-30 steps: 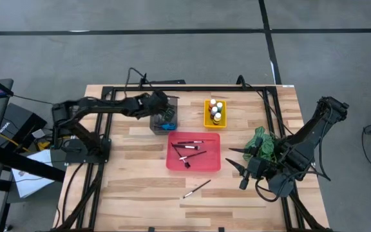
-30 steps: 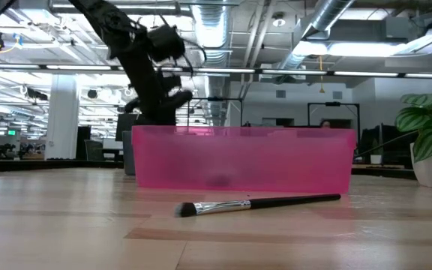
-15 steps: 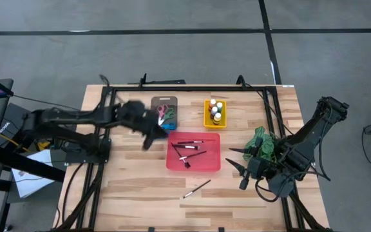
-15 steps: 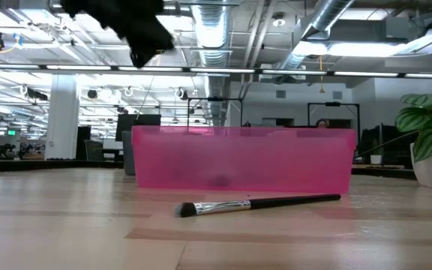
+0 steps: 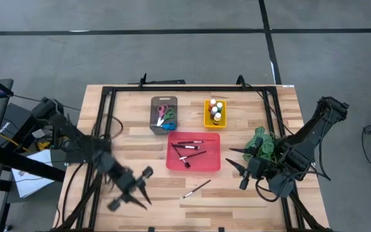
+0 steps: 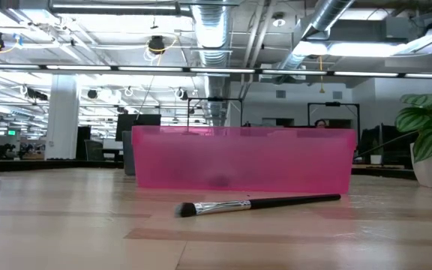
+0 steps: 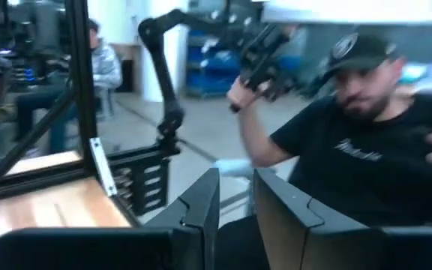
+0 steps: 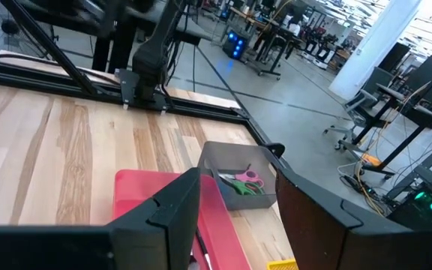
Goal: Pick & Place Paint Supplies
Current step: Put the black makeup brush into the red bin
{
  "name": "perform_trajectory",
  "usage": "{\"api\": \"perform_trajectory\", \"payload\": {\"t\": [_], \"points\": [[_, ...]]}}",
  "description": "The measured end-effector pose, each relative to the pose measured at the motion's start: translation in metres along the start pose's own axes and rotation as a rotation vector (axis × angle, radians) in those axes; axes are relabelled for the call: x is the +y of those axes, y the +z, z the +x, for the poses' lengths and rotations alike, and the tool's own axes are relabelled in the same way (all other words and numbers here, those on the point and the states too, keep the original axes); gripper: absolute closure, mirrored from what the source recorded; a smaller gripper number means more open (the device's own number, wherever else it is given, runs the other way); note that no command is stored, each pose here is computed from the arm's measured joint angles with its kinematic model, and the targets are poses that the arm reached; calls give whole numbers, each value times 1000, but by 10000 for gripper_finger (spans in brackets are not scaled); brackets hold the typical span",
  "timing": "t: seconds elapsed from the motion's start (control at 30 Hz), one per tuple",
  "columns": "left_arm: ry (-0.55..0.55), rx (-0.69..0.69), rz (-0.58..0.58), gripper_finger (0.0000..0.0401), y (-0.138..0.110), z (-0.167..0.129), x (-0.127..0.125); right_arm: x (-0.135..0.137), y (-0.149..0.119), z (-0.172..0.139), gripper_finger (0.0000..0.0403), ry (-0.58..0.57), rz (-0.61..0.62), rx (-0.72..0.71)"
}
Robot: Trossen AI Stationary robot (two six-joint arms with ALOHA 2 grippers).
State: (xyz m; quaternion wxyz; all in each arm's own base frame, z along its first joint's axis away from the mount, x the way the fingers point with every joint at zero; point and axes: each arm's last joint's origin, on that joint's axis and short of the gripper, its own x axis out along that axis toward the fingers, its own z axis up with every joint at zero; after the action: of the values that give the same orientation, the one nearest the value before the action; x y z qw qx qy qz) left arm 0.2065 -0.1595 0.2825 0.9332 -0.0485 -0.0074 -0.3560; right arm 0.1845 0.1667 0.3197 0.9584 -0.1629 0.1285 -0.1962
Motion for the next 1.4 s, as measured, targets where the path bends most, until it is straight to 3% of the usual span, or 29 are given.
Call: {"api": "perform_trajectory", "payload": {"t": [0.13,0.3,0.57,1.07,1.4], "points": [[157,109,39,324,-4,34,-19,0,0,0,233,0,0,0],[421,374,69,324,-24,78,-17,0,0,0,233,0,1,0],[479,602,91,324,-52,136,-16,2,0,-4,233,16,-1,-6],[742,897,-39,324,-147,139,15,3,0,-6,233,24,0,-11],[910,820,-230,324,-152,135,26,3,0,-6,233,24,1,-11]]}}
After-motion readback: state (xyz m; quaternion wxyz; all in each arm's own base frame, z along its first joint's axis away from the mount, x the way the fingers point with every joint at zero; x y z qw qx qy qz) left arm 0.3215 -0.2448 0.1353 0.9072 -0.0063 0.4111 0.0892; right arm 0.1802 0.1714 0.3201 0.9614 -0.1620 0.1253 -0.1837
